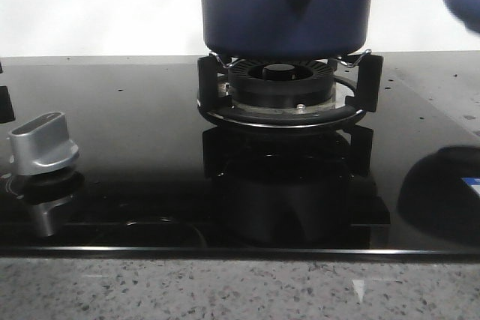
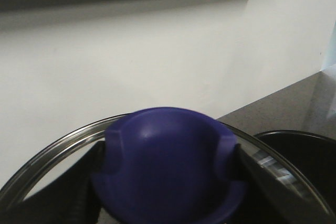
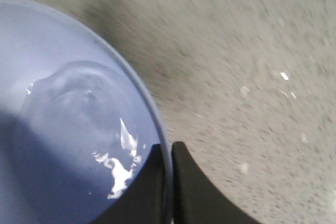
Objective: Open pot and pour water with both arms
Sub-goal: 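Lift the blue bowl with the right gripper and carry it over the pot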
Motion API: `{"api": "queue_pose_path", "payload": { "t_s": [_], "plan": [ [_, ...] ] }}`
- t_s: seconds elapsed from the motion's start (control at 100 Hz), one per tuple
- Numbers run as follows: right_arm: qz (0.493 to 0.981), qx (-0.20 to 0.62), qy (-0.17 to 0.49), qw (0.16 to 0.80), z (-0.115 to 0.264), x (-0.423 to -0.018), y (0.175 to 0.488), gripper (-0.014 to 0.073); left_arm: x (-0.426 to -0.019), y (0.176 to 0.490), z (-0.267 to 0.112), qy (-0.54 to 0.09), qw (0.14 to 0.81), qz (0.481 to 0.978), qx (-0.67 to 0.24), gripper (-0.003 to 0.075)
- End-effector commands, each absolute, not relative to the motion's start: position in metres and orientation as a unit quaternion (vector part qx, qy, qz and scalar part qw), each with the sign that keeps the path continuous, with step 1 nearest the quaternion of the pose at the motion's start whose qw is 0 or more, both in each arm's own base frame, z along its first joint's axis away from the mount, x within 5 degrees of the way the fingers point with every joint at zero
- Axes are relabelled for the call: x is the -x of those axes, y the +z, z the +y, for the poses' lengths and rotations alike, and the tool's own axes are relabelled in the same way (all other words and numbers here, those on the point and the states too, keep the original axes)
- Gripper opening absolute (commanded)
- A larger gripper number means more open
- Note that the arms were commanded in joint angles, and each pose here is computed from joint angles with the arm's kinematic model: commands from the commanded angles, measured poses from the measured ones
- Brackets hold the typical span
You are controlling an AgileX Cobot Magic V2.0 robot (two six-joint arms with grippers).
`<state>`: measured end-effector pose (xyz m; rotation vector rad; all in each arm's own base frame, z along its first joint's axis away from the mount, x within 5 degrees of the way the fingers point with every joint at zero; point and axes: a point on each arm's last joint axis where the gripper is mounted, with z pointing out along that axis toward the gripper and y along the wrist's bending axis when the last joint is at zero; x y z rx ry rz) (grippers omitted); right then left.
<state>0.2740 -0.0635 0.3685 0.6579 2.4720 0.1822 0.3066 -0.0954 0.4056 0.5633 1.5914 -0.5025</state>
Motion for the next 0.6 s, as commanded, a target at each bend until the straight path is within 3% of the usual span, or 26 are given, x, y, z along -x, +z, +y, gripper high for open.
{"api": "queue_pose_path", "payload": {
  "t_s": [0.0, 0.24, 0.59],
  "plan": [
    [0.899, -0.217, 0.097, 0.368, -0.054, -0.267, 0.417, -0.0073, -0.294, 0.433, -0.093, -0.239, 0.668, 0.668, -0.224, 0.0316],
    [0.896, -0.148, 0.128, 0.398, -0.024, -0.271, 0.465, -0.0072, -0.294, 0.433, -0.093, -0.239, 0.668, 0.668, -0.224, 0.0316],
    [0.907, -0.047, 0.172, 0.383, 0.036, -0.306, 0.477, -0.0064, -0.294, 0.433, -0.093, -0.24, 0.667, 0.668, -0.226, 0.0316]
  ]
}}
